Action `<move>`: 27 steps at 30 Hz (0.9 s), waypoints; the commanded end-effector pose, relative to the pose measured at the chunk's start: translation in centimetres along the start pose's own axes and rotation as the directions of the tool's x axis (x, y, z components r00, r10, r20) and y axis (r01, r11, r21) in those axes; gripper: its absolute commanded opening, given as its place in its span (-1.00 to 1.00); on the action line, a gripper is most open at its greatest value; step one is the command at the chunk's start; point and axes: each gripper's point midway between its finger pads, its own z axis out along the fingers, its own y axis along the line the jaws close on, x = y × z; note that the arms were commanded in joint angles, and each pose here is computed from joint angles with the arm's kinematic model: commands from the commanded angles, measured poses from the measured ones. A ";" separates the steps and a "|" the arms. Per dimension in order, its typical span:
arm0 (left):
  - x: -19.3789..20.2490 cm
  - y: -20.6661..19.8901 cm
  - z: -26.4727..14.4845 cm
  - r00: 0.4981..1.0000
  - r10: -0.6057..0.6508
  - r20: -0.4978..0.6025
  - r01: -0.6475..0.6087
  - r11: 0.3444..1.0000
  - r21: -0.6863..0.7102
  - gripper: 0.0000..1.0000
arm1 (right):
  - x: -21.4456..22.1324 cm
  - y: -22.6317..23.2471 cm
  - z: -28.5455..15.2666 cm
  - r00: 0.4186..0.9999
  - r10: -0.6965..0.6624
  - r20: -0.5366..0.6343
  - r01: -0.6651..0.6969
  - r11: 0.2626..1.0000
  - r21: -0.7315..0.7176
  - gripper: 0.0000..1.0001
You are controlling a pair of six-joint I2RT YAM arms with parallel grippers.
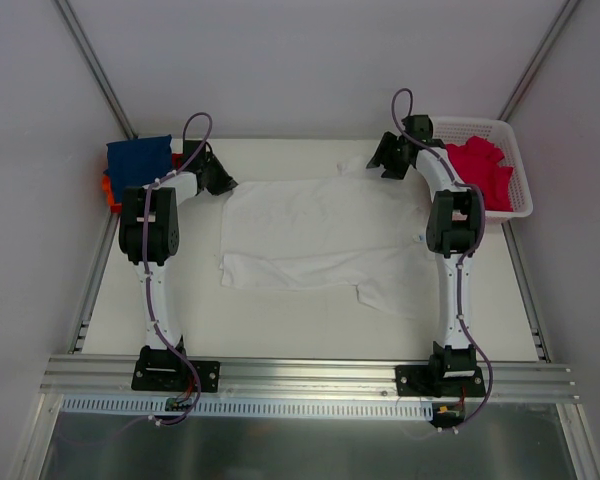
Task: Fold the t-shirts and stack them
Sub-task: Flatten the tshirt out
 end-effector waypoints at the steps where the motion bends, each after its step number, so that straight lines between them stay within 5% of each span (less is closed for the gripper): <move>1: 0.3 -0.3 -0.9 1.000 -0.004 -0.011 0.004 1.000 0.000 -1.00 | 1.8 0.2 0.0 0.997 0.043 -0.063 -0.045 0.999 -0.021 0.23; 27: 1.2 -0.6 -3.2 1.000 -0.008 0.003 0.007 1.000 0.022 -1.00 | 8.3 2.0 -3.2 0.986 0.072 -0.152 -0.078 0.996 -0.033 0.20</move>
